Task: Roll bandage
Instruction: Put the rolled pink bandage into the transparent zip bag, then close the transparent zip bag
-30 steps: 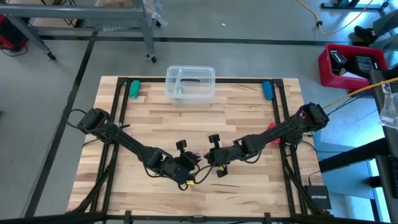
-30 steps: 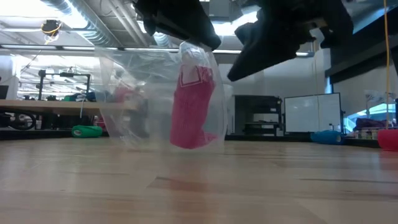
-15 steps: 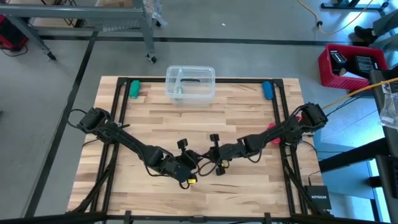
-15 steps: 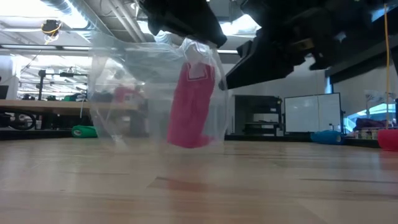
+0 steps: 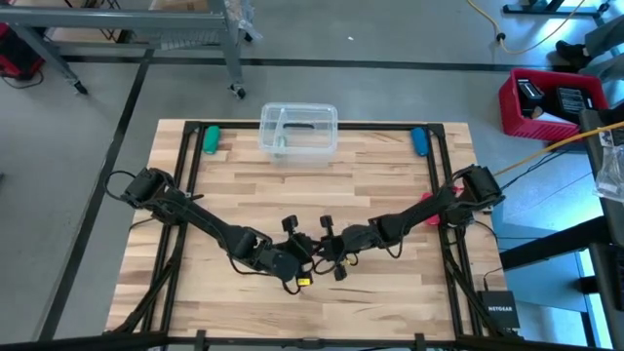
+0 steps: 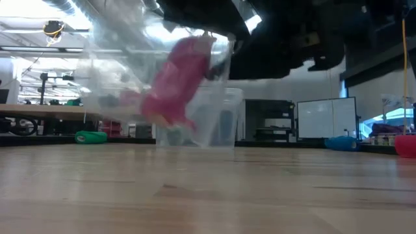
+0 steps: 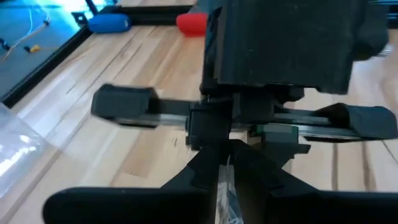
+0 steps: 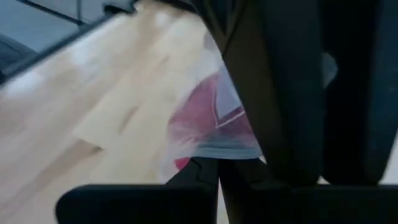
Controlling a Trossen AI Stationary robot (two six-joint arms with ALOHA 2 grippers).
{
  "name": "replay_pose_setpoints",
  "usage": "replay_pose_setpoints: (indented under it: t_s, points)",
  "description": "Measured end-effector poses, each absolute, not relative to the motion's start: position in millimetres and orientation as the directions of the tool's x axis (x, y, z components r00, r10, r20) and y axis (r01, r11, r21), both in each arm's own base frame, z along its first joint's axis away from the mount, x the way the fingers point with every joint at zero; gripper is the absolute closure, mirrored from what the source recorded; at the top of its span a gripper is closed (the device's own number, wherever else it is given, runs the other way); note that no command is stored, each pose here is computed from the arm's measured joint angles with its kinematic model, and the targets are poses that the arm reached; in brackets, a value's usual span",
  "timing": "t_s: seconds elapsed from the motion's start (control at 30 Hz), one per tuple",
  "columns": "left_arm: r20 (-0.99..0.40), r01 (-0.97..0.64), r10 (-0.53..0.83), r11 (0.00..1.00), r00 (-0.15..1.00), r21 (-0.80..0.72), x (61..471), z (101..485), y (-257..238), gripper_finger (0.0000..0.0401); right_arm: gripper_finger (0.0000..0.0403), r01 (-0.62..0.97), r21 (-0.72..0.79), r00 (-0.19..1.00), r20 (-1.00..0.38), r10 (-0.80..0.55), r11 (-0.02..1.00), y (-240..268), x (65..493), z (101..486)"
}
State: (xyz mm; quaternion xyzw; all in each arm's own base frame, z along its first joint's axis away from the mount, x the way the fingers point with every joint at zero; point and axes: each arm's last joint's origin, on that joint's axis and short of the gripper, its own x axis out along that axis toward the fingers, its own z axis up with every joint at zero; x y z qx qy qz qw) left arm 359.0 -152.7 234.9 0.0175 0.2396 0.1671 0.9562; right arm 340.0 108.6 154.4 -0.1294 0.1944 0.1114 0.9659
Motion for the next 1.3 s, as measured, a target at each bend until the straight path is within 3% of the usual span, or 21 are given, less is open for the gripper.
replay_pose_setpoints:
  t_s: [0.2,0.4,0.53,0.67,0.83,0.97,1.1,1.3]
  points:
    - [-0.453,-0.301,0.326,0.945,0.830,0.129,358,235,-154,0.0368,0.0393,-0.283,-0.216,0.909,-0.370,0.190,0.935,110,343,153]
    - [-0.454,-0.281,0.328,0.945,0.829,0.170,358,235,-155,0.0368,0.0393,-0.244,-0.270,0.870,-0.485,0.088,0.931,102,323,179]
    - [-0.456,-0.255,0.321,0.946,0.830,0.202,356,235,-157,0.0368,0.0393,-0.222,-0.219,0.784,-0.619,0.041,0.950,94,294,200]
    - [-0.450,-0.251,0.317,0.947,0.835,0.202,357,235,-158,0.0368,0.0393,-0.173,-0.179,0.742,-0.670,0.008,0.969,96,255,228]
    - [-0.384,-0.238,0.300,0.950,0.873,0.202,362,243,-160,0.0368,0.0393,-0.071,-0.103,0.752,-0.659,-0.015,0.992,103,218,252]
    - [-0.289,-0.215,0.279,0.948,0.916,0.235,365,259,-167,0.0368,0.0391,-0.040,-0.016,0.763,-0.646,0.021,0.999,110,210,243]
    - [-0.215,-0.221,0.286,0.933,0.934,0.283,358,280,-178,0.0368,0.0358,0.008,0.060,0.765,-0.643,0.032,0.998,110,204,218]
    - [-0.181,-0.255,0.326,0.909,0.928,0.330,349,286,-188,0.0368,0.0251,0.035,0.193,0.868,-0.492,0.066,0.981,103,196,172]
